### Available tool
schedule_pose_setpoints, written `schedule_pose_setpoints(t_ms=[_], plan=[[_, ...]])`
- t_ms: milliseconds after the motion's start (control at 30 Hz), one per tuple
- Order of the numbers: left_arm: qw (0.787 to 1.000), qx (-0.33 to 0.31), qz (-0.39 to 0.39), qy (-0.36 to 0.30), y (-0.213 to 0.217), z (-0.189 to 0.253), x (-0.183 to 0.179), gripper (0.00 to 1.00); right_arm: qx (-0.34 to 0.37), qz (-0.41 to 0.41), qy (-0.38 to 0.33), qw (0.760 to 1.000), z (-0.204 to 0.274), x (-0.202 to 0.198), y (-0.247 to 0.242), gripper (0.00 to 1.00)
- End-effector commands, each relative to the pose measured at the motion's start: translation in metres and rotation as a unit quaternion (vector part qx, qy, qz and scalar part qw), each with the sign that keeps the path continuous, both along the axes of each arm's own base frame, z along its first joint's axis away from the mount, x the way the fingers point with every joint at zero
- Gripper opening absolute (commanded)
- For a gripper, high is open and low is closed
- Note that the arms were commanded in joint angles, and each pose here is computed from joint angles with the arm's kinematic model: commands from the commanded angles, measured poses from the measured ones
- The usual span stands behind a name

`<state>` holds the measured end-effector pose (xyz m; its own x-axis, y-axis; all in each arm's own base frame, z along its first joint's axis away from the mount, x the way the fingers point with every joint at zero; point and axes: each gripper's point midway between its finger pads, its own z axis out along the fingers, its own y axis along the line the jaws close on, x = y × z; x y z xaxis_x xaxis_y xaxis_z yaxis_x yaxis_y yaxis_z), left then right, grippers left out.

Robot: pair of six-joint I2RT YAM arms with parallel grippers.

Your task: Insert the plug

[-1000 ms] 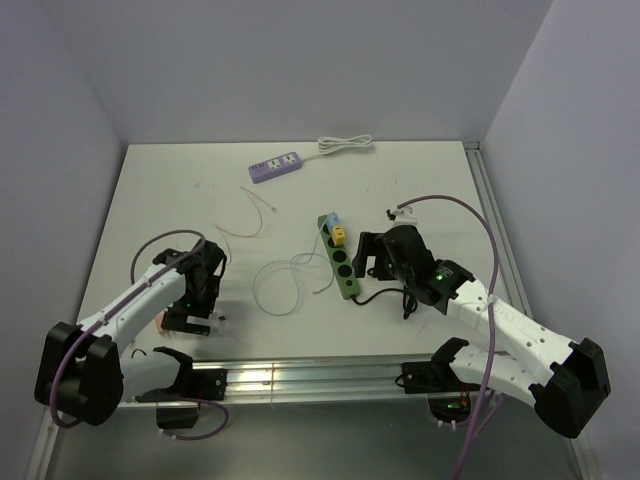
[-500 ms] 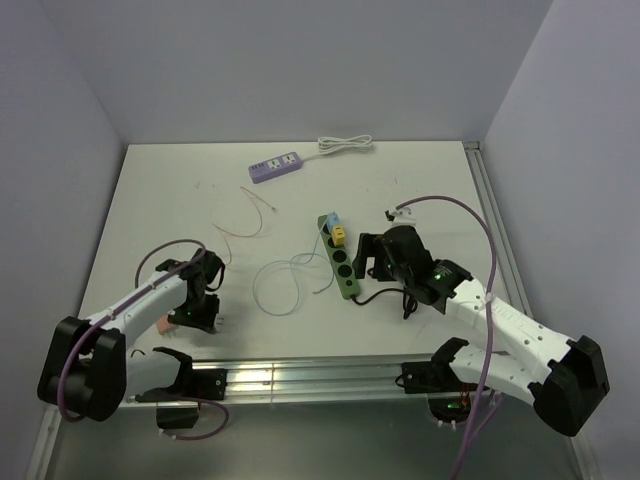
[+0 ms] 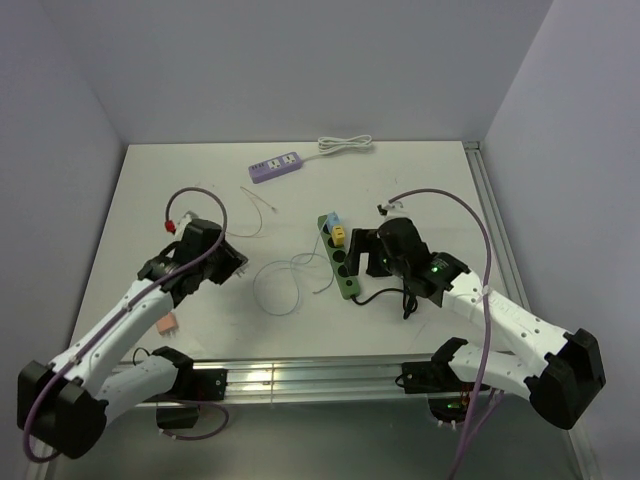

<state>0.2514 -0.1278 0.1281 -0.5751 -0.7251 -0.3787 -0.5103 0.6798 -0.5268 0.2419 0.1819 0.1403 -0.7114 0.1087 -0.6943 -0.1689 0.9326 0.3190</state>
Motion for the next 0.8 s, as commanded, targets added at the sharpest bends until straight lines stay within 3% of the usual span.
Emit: schedule_pose_setpoints(t_ms=[0,67,200,333,467,567,733,767], plan=[[0.940,-0.088,-0.248,-0.219,-0.074,0.086,0.004,0.00,0.041,0.048,-0.025,0.998,0.036,0.004,0.021,1.00],[0.893,-0.134,-0.313,-0.294,-0.095,0.116,-0.008,0.00,0.057,0.058,-0.025,0.996,0.044,0.002,0.026,1.00],[0.785,-0.201,-0.466,-0.356,-0.126,0.150,-0.056,0.00,0.142,0.152,-0.026,0.978,0.069,-0.021,0.053,1.00],[0.703,-0.224,-0.552,-0.388,-0.140,0.168,-0.089,0.00,0.192,0.202,-0.001,0.960,0.085,-0.041,0.069,1.00],[0.638,-0.218,-0.609,-0.417,-0.155,0.178,-0.118,0.00,0.268,0.240,0.035,0.932,0.107,-0.062,0.086,0.95],[0.616,-0.192,-0.635,-0.425,-0.167,0.179,-0.128,0.00,0.318,0.238,0.041,0.917,0.132,-0.069,0.092,0.93],[0.648,-0.084,-0.629,-0.421,-0.177,0.167,-0.112,0.00,0.317,0.188,0.045,0.929,0.150,-0.063,0.082,0.92],[0.641,-0.063,-0.634,-0.429,-0.180,0.164,-0.114,0.00,0.317,0.188,0.033,0.929,0.163,-0.063,0.081,0.92]])
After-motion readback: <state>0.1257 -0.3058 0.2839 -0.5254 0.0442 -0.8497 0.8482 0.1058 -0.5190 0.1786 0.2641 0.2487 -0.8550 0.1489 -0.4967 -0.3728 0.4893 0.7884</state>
